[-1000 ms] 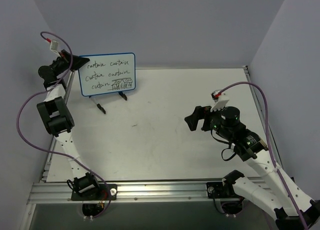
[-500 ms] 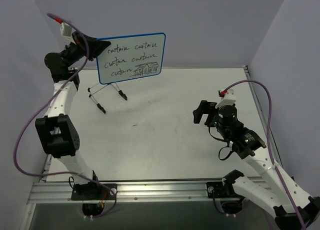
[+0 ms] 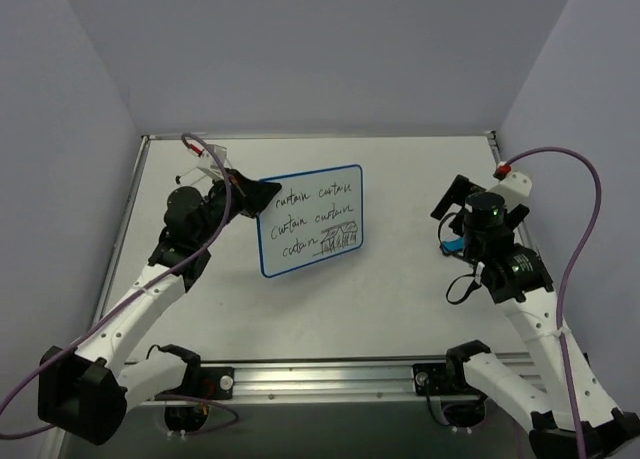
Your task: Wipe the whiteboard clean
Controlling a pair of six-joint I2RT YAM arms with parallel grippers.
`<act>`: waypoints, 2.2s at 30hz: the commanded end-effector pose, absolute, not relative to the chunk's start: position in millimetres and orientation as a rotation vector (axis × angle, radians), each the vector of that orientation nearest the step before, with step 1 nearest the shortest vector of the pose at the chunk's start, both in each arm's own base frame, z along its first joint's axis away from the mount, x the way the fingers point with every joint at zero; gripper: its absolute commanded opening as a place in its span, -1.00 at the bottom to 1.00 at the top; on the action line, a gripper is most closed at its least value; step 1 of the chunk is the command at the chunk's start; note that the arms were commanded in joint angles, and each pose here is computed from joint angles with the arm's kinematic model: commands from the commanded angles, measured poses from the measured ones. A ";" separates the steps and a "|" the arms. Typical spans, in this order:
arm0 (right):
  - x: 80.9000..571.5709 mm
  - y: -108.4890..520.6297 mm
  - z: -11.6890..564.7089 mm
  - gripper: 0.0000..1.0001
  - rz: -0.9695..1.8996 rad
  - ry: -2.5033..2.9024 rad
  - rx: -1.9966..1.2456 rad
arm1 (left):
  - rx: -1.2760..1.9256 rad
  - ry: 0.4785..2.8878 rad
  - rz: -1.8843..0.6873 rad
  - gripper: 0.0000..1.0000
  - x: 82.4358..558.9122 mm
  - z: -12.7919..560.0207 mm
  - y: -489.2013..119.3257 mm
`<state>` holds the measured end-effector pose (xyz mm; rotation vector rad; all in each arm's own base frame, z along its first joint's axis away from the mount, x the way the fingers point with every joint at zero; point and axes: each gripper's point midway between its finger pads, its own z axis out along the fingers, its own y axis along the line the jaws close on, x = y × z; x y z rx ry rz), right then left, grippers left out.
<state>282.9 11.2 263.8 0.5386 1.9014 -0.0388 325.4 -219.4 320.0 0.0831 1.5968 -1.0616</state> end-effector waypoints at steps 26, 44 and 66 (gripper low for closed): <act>303.5 -54.9 109.7 0.47 -0.296 2.140 1.207 | 0.210 2.026 -0.570 -0.95 222.0 251.0 -142.6; 322.5 -64.3 44.8 0.22 -0.272 2.161 1.336 | 0.286 1.988 -0.623 -0.95 207.2 247.8 -149.0; 338.0 -62.8 18.1 -0.11 -0.263 2.127 1.437 | 0.317 1.993 -0.646 -0.95 204.5 245.8 -154.9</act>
